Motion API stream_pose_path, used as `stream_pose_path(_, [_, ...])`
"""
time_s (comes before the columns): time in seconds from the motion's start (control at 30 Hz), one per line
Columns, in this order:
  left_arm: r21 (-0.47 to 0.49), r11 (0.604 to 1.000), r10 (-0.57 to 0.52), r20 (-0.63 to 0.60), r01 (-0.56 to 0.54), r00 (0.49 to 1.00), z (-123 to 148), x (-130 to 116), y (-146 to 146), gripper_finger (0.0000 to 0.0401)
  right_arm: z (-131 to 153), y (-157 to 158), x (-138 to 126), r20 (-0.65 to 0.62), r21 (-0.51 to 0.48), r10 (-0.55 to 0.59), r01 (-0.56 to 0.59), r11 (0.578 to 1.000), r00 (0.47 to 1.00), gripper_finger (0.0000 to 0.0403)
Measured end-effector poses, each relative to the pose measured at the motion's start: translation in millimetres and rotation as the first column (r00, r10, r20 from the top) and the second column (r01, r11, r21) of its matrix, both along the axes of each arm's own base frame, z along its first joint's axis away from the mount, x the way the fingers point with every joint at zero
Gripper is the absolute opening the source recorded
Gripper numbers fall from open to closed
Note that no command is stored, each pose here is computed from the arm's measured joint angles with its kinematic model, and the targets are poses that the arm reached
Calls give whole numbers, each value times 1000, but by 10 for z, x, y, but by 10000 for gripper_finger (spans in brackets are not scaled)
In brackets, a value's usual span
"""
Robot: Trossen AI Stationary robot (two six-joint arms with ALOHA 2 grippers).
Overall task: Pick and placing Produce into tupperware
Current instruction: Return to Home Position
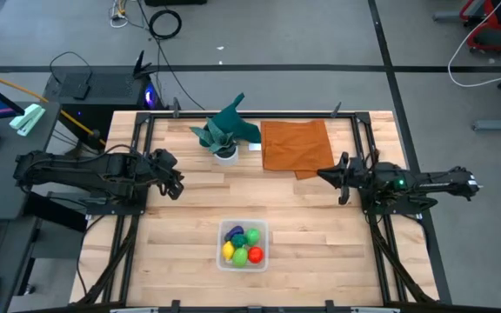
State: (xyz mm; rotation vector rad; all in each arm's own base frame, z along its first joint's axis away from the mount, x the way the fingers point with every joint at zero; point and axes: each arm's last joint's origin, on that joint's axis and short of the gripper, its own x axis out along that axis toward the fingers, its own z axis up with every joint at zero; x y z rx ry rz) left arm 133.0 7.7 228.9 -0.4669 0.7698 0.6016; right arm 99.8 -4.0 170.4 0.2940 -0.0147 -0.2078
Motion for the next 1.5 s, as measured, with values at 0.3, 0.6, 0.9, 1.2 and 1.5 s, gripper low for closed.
stream_pose_path(0.3, [-4, 1000, 4, 40, -4, 999, 23, 29, 0, 96, -48, 1, 35, -95, -167, 1, -17, 986, 996, 1])
stream_pose_path(0.6, [203, 979, -88, 340, 18, 936, 331, 181, 22, 80, -55, 2, 41, -102, -160, 2, -18, 987, 995, 1])
stream_pose_path(0.9, [437, 891, -147, 530, -121, 835, 720, -335, 76, 61, -53, 2, 41, -100, -159, 1, -17, 987, 995, 1])
stream_pose_path(1.2, [479, 866, -277, 696, -141, 663, 770, -1151, 51, 37, -53, 1, 41, -98, -159, 0, -16, 987, 995, 1])
stream_pose_path(1.5, [555, 827, -359, 641, -87, 678, 634, -1000, 37, 25, -55, 2, 45, -102, -158, 1, -17, 987, 995, 1])
